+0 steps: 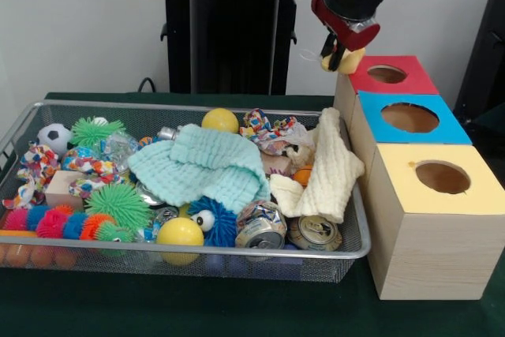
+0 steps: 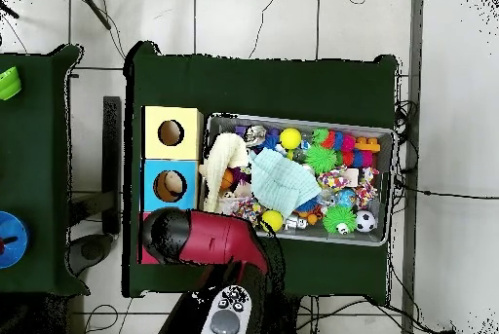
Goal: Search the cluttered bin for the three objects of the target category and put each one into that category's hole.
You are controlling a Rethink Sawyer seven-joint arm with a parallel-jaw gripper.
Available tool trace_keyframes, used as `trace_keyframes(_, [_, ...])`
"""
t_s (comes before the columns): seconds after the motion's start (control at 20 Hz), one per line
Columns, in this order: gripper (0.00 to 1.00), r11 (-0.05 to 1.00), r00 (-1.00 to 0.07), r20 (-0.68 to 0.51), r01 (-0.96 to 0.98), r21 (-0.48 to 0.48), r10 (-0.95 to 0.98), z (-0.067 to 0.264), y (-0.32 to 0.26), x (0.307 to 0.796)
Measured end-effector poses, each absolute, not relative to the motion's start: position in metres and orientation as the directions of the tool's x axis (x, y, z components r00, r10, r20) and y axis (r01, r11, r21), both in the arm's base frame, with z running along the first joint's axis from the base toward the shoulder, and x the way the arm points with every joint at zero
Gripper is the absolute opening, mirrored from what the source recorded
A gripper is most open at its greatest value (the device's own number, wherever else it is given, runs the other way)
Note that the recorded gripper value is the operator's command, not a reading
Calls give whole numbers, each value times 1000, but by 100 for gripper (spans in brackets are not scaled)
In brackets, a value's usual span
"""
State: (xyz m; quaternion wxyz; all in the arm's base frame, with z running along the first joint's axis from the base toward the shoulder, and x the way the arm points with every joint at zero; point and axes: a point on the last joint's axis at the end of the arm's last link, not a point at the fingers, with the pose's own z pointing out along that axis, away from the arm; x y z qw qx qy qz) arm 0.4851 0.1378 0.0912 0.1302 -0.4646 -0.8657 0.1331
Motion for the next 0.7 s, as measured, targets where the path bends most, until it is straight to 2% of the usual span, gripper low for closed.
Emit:
trace_keyframes(0.4, [0,553,-568,10,798,-240,823,91,148,506])
trace_keyframes(0.7, [0,537,-549,1,818,-207,836,93,155,513])
